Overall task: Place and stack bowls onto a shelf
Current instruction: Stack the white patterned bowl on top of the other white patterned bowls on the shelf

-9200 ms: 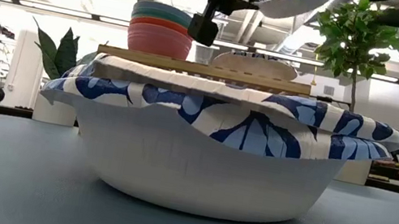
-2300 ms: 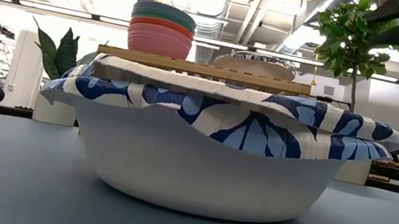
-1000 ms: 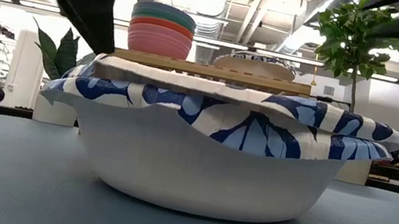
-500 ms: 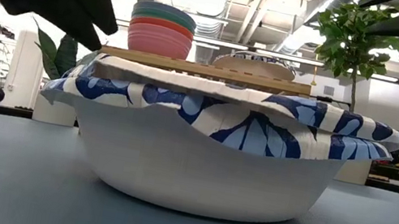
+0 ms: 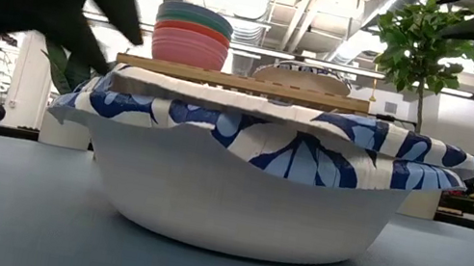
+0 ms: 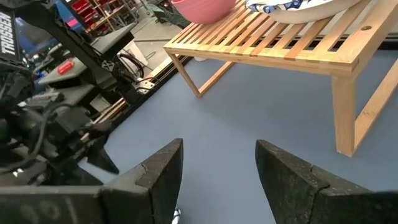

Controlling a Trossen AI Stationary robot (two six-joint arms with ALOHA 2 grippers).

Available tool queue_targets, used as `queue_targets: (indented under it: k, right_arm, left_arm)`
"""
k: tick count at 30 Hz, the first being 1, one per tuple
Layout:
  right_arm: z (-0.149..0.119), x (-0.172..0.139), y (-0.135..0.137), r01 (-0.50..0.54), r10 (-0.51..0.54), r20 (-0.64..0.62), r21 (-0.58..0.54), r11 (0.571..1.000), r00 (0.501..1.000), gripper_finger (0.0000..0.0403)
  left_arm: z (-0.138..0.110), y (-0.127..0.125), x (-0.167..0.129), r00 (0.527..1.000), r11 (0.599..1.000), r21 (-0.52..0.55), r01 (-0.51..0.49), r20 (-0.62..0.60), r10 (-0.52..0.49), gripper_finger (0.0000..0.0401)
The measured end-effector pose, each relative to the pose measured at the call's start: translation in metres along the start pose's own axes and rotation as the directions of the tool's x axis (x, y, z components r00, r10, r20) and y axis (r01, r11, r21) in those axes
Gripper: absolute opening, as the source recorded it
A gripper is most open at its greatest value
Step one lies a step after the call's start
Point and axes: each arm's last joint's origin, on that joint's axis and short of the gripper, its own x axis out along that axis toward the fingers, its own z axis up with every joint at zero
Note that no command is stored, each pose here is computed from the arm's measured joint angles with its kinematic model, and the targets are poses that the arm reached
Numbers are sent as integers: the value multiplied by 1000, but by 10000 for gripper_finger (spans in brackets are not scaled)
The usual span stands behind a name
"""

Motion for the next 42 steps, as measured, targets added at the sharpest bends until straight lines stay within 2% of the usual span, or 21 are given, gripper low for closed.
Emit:
queue_targets:
  k: [3,9,19,38,42]
  right_arm:
    - [-1,-2,0,-9,9,-5,-14,1000,1000,226]
    - [-1,-2,0,-5,5,-6,-33,999,1000,226]
    - [-1,-1,0,-2,2,-2,-74,997,1000,226]
    - [-1,-2,0,-4,4,-3,-75,997,1000,226]
    - [-1,-2,0,-4,4,-3,-75,997,1000,226]
  left_arm:
    - [-10,0,12,998,1000,-27,5,-60,-6,174]
    - [-19,0,24,996,995,-97,3,-87,-12,174]
    - [-13,-14,18,996,993,-106,42,-76,-50,174]
    - [-6,-12,23,994,990,-139,15,-108,-30,173]
    - [-4,-10,25,991,990,-140,1,-135,-20,155]
